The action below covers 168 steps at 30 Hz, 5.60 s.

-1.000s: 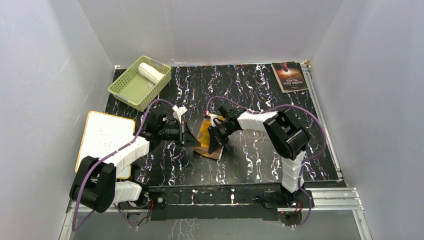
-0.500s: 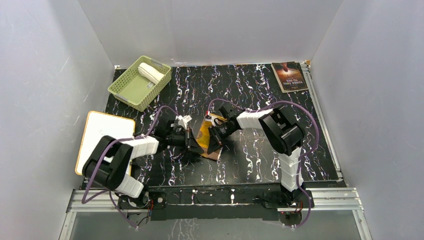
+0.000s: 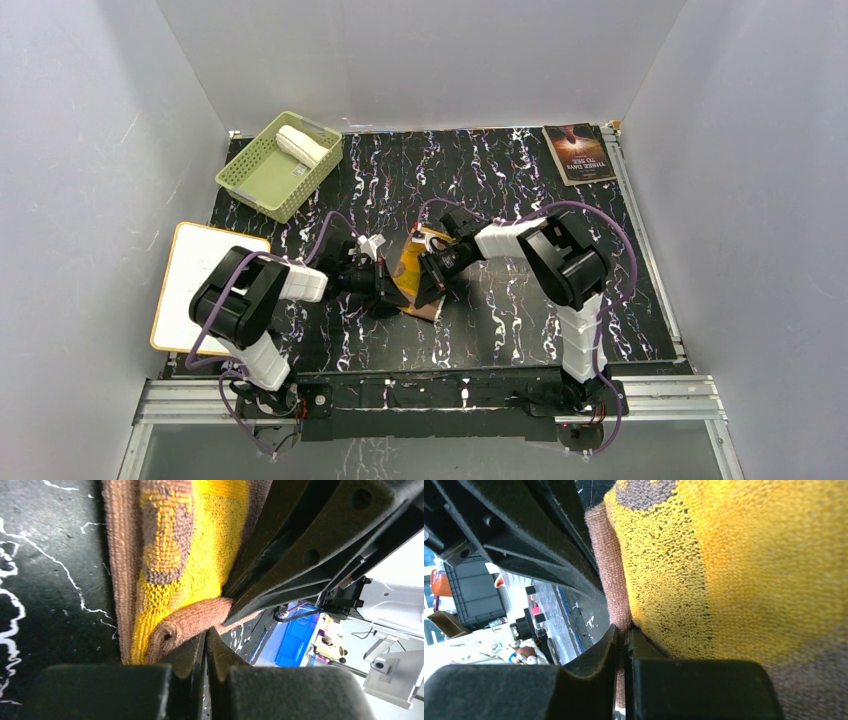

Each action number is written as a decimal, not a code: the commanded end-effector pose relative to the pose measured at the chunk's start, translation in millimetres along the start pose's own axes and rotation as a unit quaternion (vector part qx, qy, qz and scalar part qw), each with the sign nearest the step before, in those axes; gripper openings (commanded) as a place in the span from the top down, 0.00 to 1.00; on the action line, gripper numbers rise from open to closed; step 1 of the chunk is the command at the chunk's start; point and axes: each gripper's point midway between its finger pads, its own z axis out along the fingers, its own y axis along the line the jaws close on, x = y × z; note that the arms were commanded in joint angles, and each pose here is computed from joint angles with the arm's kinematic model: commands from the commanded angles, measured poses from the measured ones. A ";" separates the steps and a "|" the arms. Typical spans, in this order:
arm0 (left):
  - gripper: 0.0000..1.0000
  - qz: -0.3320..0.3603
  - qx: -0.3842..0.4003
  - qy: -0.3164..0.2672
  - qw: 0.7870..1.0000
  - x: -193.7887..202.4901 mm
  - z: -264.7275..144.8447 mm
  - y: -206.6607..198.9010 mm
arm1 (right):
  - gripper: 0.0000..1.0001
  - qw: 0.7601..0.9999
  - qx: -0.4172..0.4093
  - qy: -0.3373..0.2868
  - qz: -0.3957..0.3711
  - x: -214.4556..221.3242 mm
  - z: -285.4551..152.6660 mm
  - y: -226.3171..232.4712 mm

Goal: Roll the towels
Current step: Roll the towel at the center of the board.

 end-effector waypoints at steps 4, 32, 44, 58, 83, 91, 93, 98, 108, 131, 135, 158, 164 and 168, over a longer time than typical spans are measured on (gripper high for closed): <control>1.00 -0.015 -0.037 -0.032 0.999 -12.2 -2.4 35.4 | 0.76 0.996 0.080 0.023 -0.004 28.8 -0.7 -32.7; 1.00 -0.036 -0.030 -0.003 0.999 2.9 1.8 42.8 | 1.00 0.984 0.100 -0.030 -0.145 -23.6 6.0 41.7; 1.00 -0.033 -0.041 0.003 0.999 -1.1 0.9 42.1 | 1.00 0.992 0.087 0.004 -0.092 15.7 12.9 -21.2; 0.95 0.008 -0.026 0.028 0.999 -24.0 -12.2 7.3 | 1.00 0.996 0.077 0.031 -0.035 60.3 13.7 -48.9; 0.90 0.057 0.047 -0.067 0.995 -105.9 -49.0 -35.6 | 1.00 0.996 0.072 0.041 -0.011 72.1 16.3 -53.7; 0.89 0.046 0.128 -0.027 0.990 -102.1 -12.7 -43.0 | 1.00 0.997 0.072 0.041 -0.009 71.5 16.1 -53.7; 0.89 0.042 0.136 -0.017 0.990 -98.1 -0.8 -42.7 | 1.00 0.997 0.072 0.041 -0.008 71.5 15.8 -54.1; 0.91 0.010 0.140 -0.017 0.990 -90.4 16.9 -28.5 | 1.00 0.996 0.074 0.042 -0.007 70.7 14.2 -54.1; 0.95 -0.039 -0.050 -0.075 0.995 -61.3 -0.1 39.8 | 1.00 0.995 0.076 0.067 -0.021 59.4 8.6 -50.1; 0.86 -0.045 -0.101 -0.138 0.984 -71.7 -34.9 24.0 | 0.98 0.973 -0.013 0.153 -0.173 0.1 14.2 20.4; 0.86 -0.043 -0.108 -0.146 0.982 -79.6 -38.9 24.7 | 0.73 0.969 -0.022 0.126 -0.211 -17.3 -0.5 54.8; 0.72 0.062 -0.012 -0.139 0.988 -81.1 -92.9 -69.5 | 0.33 0.913 0.242 -0.152 -0.292 -16.9 -48.1 87.2; 0.62 0.122 -0.005 -0.122 0.985 -38.7 -99.7 -71.0 | 0.21 0.849 0.245 -0.248 -0.396 -19.9 -63.7 91.3; 0.57 0.169 -0.020 -0.137 0.976 -26.8 -92.0 -63.8 | 0.16 0.791 0.217 -0.274 -0.502 -13.3 -63.6 96.9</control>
